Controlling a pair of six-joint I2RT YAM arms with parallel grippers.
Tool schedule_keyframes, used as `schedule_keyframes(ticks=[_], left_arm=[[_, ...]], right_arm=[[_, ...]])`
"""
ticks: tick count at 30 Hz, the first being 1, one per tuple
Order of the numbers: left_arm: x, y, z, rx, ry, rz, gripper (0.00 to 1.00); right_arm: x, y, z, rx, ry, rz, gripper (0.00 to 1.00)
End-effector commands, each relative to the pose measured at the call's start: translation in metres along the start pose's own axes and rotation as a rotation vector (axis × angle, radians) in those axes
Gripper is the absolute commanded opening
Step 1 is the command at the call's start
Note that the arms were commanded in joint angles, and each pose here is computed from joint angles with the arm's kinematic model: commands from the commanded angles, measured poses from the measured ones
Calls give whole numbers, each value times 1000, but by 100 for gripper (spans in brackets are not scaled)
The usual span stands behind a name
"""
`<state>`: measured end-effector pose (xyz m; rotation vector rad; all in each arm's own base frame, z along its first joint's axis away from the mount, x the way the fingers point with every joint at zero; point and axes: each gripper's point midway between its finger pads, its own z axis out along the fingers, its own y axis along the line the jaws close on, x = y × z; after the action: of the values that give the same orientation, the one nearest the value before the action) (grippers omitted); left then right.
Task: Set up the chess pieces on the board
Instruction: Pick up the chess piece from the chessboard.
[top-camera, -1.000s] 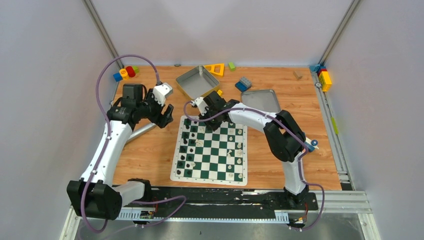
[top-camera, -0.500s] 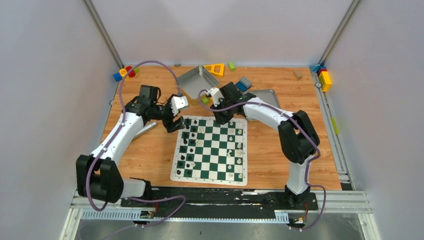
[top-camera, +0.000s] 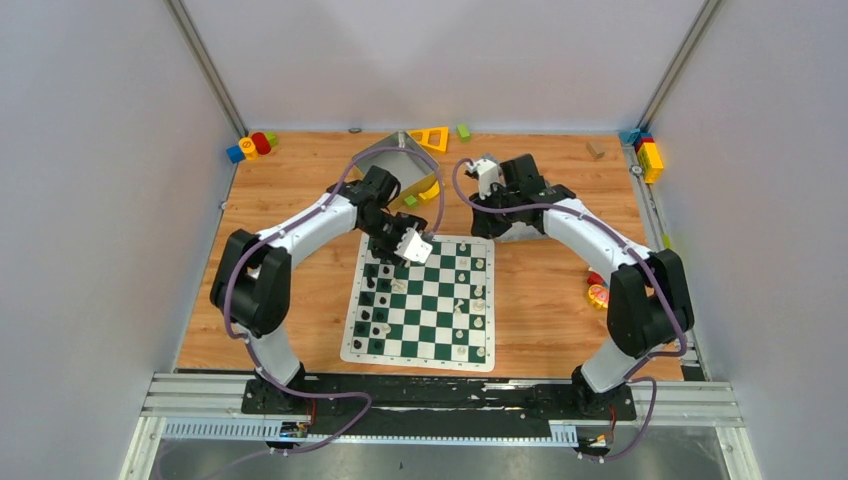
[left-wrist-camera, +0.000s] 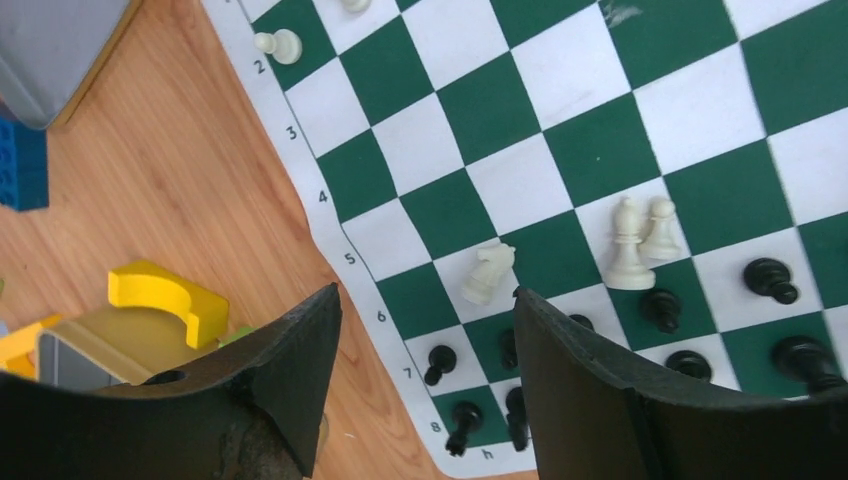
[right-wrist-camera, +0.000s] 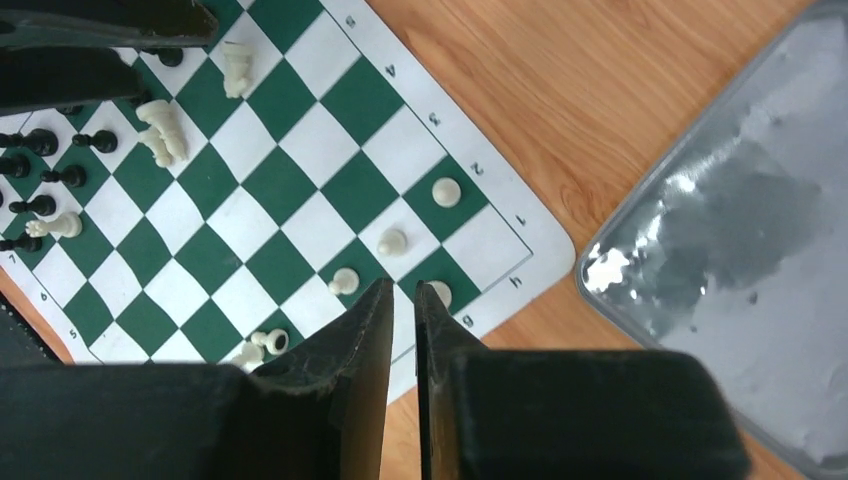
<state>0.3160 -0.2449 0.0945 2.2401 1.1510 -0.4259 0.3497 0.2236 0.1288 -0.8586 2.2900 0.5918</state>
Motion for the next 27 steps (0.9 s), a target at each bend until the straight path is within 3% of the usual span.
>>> schedule_keyframes(ticks=[1, 27], left_arm=[[7, 6, 11, 77, 76, 168, 70], [46, -9, 42, 238, 236, 253, 49]], right_arm=[[-5, -2, -24, -21, -67, 8, 15], [11, -3, -24, -76, -61, 44, 11]])
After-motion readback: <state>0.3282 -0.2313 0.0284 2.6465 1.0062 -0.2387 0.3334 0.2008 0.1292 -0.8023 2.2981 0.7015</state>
